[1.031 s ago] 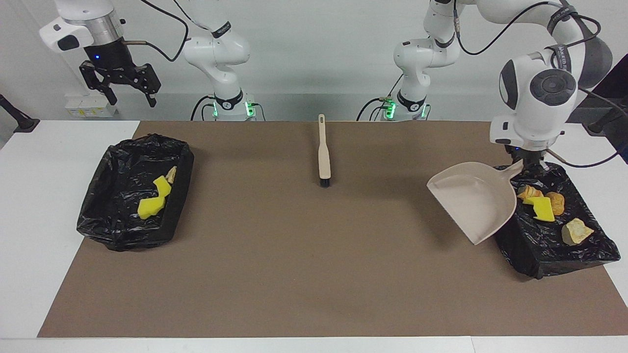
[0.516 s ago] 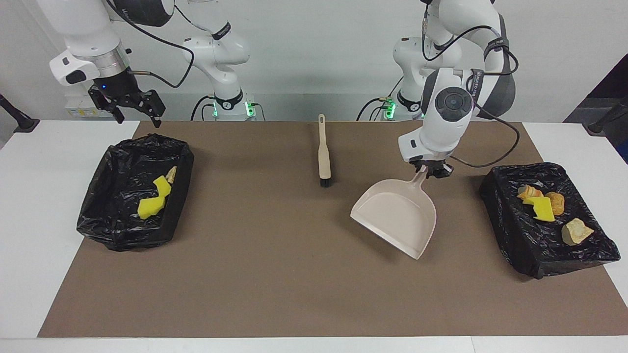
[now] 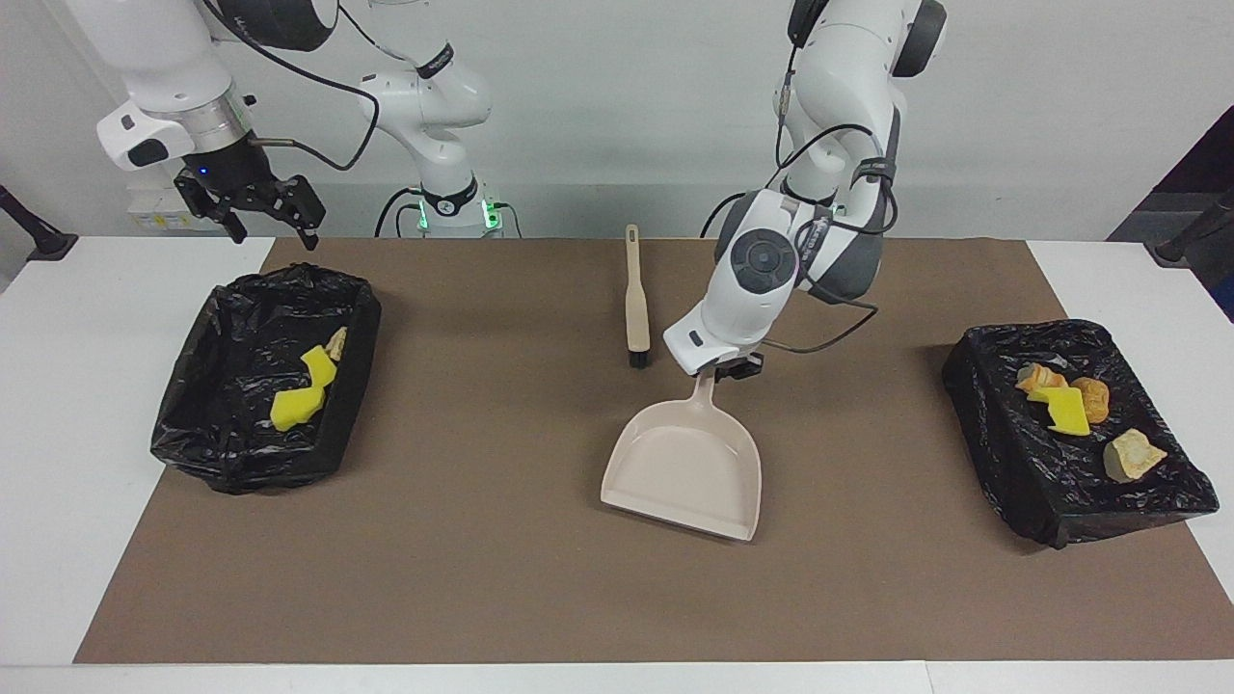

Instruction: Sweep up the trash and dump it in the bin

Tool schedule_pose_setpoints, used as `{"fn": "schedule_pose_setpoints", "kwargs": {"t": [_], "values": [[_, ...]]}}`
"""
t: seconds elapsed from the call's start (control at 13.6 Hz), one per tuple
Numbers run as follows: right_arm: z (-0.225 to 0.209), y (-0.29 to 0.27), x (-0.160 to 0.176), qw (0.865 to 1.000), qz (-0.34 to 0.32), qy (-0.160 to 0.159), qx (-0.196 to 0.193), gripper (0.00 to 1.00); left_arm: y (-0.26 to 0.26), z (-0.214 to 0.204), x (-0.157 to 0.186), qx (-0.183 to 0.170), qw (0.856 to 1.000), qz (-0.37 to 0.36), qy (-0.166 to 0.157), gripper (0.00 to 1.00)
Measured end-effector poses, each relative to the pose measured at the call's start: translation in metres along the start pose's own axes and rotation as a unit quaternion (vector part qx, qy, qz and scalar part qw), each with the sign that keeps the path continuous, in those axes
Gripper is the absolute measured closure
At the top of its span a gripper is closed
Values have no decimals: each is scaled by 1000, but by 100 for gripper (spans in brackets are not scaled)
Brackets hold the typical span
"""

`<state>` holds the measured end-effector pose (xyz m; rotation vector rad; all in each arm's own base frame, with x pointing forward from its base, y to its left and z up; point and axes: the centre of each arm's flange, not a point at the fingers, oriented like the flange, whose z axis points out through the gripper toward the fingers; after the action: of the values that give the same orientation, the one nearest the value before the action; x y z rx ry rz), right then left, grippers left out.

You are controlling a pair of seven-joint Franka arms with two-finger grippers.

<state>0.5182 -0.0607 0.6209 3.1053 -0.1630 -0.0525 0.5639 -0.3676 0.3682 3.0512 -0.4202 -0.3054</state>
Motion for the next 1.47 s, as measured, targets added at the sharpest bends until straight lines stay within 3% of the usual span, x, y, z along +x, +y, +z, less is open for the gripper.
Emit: {"fn": "schedule_pose_setpoints", "kwargs": {"t": [0.15,0.44,0.59,0.74,0.81,1.03,1.25,1.47], "values": [[8,-7,-7,1000,-5,-9,1,0,24,15,10,0,1000,-20,2,69],[11,-37,-20,1000,-3,-14,-5,0,41,7,11,3,996,-87,15,68],[10,-43,-24,1000,-3,-14,-5,0,34,-5,10,3,993,-115,19,63],[10,-42,-24,1000,-2,-14,-5,0,26,-25,5,3,990,-141,26,48],[8,-40,-23,1000,0,-12,-5,0,20,-35,2,4,988,-152,27,33],[1,-36,-11,1000,9,-25,-5,0,-19,-59,3,2,983,-183,28,1],[5,-28,1,999,17,-30,-4,0,-72,-73,10,0,978,-207,30,0],[5,-19,5,1000,9,-29,-3,0,-131,-89,12,-3,983,-179,31,0]]}}
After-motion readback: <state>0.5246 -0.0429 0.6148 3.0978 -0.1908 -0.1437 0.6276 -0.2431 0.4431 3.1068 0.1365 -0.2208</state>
